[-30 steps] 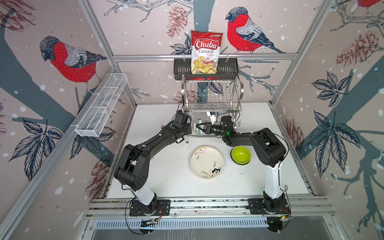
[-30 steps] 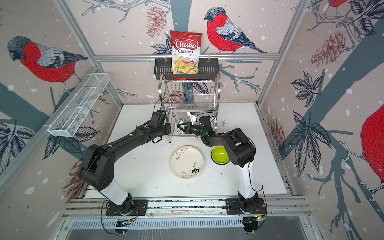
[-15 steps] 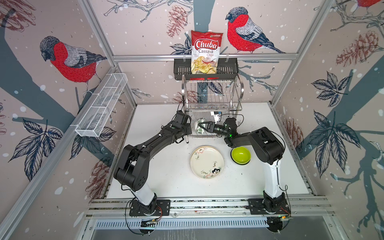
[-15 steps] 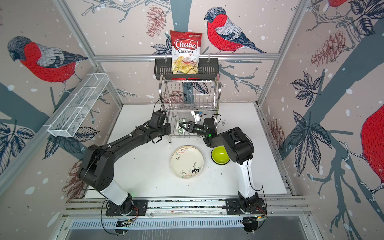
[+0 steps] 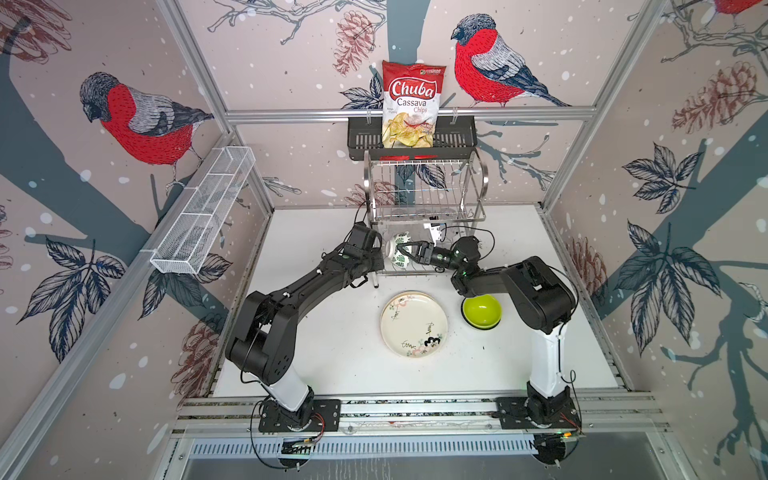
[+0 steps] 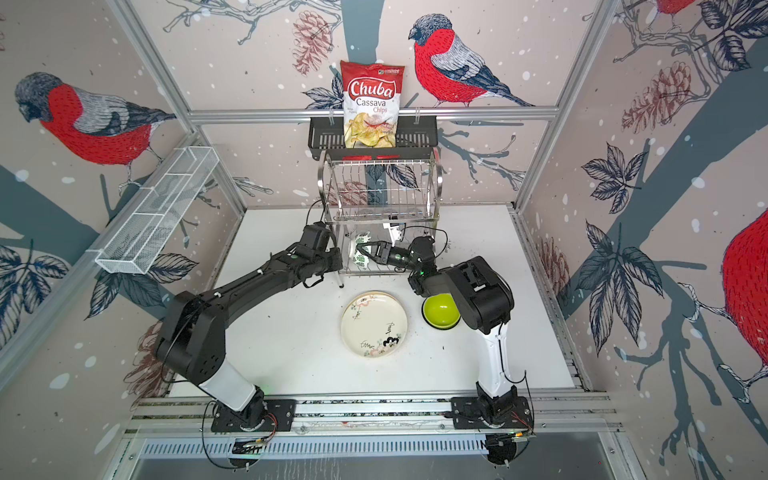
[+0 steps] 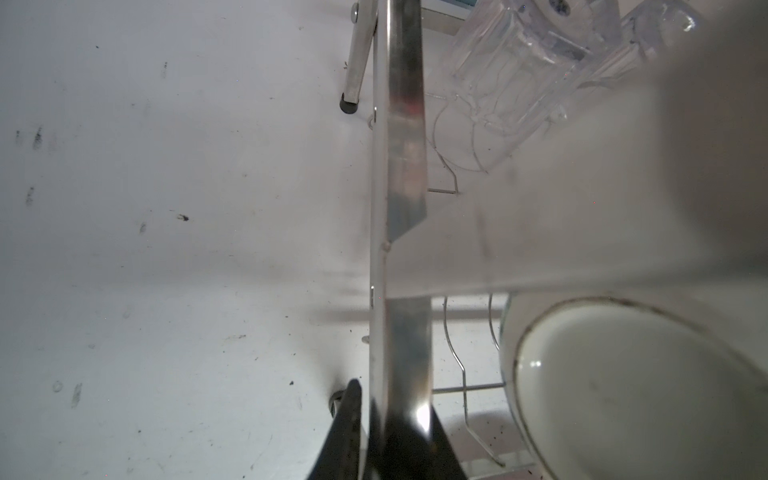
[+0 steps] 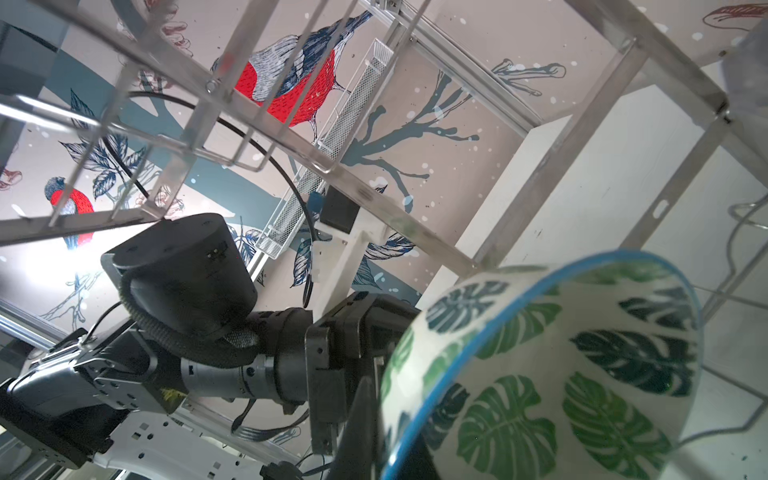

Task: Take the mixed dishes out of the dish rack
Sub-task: 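Close the right gripper on the green-leaf bowl rim in the rack, then pull the green-leaf bowl out of the rack and lower it toward the plates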

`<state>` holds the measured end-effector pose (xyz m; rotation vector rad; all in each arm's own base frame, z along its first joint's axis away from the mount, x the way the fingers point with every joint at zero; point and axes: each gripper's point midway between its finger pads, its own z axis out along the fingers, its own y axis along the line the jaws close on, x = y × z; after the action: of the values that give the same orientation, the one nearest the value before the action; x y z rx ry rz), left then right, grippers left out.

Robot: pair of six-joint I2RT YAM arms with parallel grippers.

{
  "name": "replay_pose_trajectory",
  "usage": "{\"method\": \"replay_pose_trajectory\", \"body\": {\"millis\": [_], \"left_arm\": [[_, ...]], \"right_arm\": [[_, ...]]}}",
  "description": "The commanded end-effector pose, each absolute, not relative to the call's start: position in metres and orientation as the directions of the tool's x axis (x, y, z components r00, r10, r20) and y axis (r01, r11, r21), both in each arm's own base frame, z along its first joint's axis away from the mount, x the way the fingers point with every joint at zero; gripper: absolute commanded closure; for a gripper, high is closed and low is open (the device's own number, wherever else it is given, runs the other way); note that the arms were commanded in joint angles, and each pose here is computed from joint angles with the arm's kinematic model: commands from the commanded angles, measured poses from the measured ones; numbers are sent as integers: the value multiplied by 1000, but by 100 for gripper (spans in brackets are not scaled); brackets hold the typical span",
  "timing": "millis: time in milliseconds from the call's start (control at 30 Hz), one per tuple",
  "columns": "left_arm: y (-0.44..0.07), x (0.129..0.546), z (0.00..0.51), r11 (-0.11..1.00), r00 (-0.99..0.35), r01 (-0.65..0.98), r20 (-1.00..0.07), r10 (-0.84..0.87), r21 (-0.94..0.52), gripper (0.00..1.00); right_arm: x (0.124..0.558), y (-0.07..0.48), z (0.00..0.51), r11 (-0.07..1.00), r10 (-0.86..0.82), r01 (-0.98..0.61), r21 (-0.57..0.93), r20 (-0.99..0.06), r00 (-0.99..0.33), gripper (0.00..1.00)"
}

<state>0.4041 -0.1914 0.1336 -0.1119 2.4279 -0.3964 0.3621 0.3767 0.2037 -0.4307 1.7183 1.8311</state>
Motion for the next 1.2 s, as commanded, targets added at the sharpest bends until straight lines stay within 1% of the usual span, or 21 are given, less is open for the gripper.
{"method": "replay_pose_trajectory", "body": {"millis": [0,167,367,567,667,933,1167], "left_arm": [[-194,403,141,940,-763,6,-609,-216,-340,85],[-193,401,139,942,-766,-1,-605,-217,-337,76],[-188,397,134,946,-767,-16,-603,-220,-325,63],[-183,392,136,947,-761,-24,-608,-224,-319,58],[-181,389,137,949,-762,-26,-608,-223,-315,55],[-172,379,145,949,-749,-36,-620,-233,-312,43],[-170,375,149,950,-747,-35,-623,-231,-310,41]], "right_arm": [[355,380,211,27,186,-669,742,-662,-726,100],[345,380,206,78,164,-678,731,-680,-715,100],[332,376,207,105,152,-688,719,-695,-703,100],[321,377,206,155,128,-700,697,-717,-686,100],[317,377,206,162,121,-700,696,-718,-686,100],[310,378,206,182,107,-704,686,-726,-679,100],[301,378,206,204,86,-714,669,-739,-668,100]]}}
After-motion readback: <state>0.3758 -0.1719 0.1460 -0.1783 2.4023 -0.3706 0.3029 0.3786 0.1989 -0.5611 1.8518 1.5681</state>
